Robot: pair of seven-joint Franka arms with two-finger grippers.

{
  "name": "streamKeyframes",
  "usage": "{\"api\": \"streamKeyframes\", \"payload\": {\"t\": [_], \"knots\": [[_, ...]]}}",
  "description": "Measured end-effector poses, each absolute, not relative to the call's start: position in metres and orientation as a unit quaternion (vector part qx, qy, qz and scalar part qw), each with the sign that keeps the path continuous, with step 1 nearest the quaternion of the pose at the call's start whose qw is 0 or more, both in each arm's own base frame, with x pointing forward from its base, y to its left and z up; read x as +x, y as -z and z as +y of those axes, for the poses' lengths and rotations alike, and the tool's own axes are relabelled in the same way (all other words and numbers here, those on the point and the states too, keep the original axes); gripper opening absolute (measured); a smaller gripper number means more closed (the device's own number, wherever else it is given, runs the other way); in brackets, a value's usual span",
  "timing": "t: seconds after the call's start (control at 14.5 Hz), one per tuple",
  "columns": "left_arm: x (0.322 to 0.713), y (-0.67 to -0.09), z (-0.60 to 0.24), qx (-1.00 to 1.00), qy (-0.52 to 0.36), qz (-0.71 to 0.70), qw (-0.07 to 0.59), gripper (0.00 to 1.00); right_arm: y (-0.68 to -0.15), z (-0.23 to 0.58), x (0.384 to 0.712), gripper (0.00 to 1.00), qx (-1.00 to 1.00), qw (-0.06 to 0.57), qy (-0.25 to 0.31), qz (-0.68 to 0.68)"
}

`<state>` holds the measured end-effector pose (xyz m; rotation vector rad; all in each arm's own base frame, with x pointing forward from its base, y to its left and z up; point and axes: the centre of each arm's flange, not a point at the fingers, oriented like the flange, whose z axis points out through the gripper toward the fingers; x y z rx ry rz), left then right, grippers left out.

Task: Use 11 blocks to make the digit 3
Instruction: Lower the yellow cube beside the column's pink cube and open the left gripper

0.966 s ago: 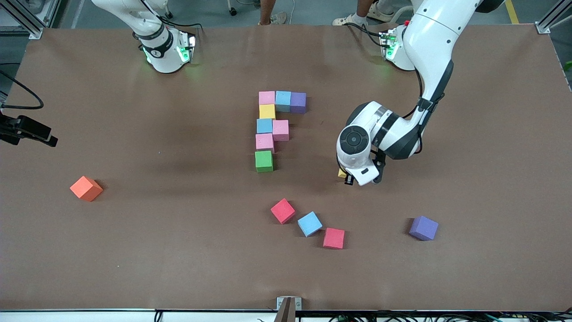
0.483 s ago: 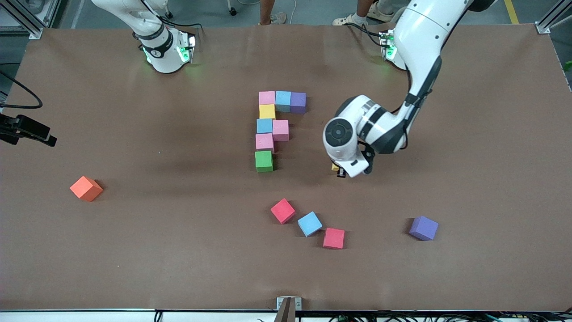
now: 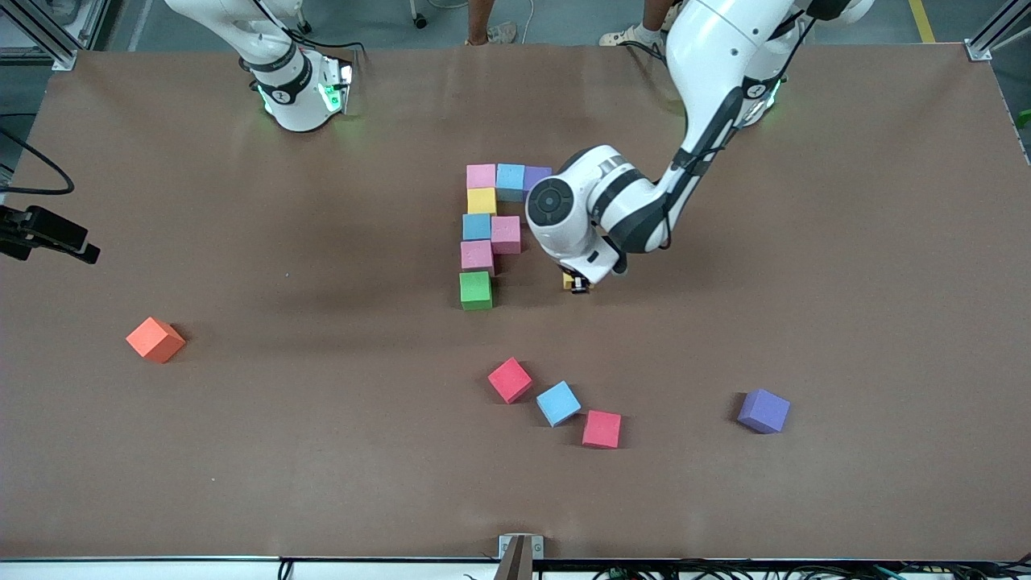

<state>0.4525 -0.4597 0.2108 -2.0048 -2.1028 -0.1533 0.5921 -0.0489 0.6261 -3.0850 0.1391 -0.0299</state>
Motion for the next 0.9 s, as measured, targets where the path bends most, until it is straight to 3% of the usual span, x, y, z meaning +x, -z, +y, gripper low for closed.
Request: {"api": "streamKeyframes", "payload": {"t": [0.21,0.9], "knots": [[0.421,-0.187,-0.484,-0.663,0.061,-0.735,0.128,0.15,-0.625,-0.049,0.591,1.0,-0.999,0.027,0.004,0.045],[0.367,-0.187,-0.528,-0.695,0.075,-0.705,0.122,0.15,-0.625,-0.049,0.591,1.0,-0.999,0.027,0.003,0.045]]}}
